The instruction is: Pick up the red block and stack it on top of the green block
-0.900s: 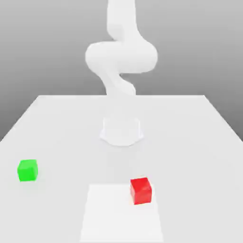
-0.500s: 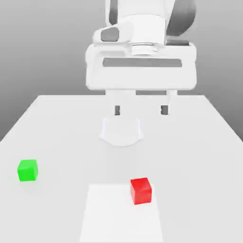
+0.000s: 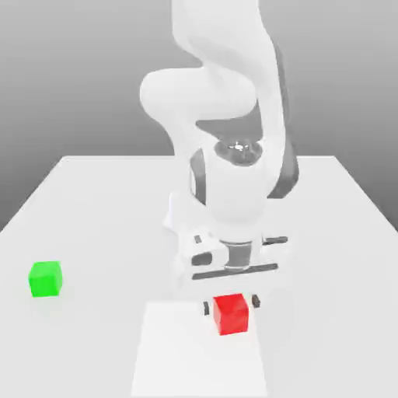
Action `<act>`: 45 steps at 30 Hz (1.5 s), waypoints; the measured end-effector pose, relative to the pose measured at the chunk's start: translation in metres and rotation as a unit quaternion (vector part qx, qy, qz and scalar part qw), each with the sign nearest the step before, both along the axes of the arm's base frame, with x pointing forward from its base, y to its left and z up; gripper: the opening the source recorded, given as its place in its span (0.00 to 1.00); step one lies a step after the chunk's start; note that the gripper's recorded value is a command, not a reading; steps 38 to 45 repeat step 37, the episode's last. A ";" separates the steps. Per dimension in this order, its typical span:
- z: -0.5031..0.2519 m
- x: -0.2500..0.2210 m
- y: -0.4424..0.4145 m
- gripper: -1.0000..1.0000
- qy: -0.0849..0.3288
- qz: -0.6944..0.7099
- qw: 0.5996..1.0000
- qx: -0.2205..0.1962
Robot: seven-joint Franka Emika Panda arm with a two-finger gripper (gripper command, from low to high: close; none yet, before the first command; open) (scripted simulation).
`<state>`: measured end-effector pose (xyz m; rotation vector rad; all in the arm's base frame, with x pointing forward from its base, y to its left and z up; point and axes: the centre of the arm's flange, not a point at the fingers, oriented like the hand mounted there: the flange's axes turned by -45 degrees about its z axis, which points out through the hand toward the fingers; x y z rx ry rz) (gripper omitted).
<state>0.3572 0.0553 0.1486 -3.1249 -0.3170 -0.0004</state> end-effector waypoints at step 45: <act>0.038 -0.111 -0.363 1.00 0.000 -0.381 0.924 0.001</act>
